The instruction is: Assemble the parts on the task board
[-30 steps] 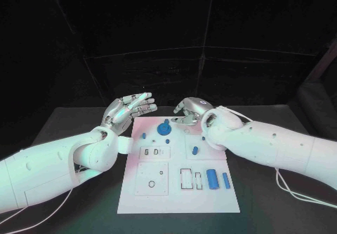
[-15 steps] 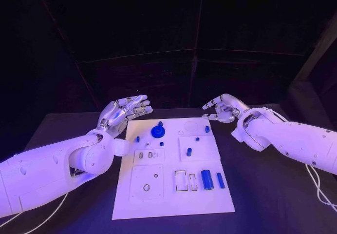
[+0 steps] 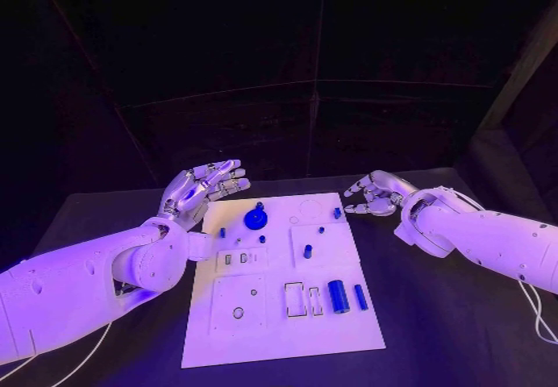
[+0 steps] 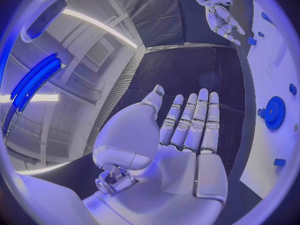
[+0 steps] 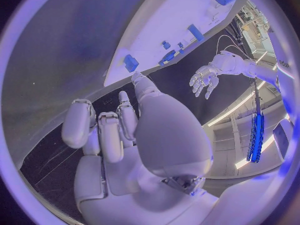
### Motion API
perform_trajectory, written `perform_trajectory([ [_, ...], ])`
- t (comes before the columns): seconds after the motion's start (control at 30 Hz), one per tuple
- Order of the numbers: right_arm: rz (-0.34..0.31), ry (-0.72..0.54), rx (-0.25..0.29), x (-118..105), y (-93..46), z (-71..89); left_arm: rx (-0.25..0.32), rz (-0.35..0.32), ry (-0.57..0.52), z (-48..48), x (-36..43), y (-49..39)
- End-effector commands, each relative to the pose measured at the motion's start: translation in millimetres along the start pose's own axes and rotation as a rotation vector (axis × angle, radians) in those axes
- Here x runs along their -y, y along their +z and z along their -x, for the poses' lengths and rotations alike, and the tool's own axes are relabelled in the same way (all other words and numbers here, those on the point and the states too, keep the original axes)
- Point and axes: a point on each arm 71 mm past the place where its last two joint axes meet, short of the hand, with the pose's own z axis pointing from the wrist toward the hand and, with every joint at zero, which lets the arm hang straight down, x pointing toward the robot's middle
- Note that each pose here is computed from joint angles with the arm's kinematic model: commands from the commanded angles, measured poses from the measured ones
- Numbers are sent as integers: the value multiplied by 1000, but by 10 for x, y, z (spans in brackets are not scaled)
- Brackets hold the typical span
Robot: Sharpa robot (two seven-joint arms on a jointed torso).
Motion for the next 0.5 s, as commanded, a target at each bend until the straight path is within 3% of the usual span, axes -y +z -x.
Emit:
perform_trajectory([
  [0.03, -5, -41, -43, 22, 9, -31, -11, -4, -12, -11, 1, 7],
  [0.5, -8, -57, -101, 24, 35, -200, -10, 4, -13, 6, -23, 12],
])
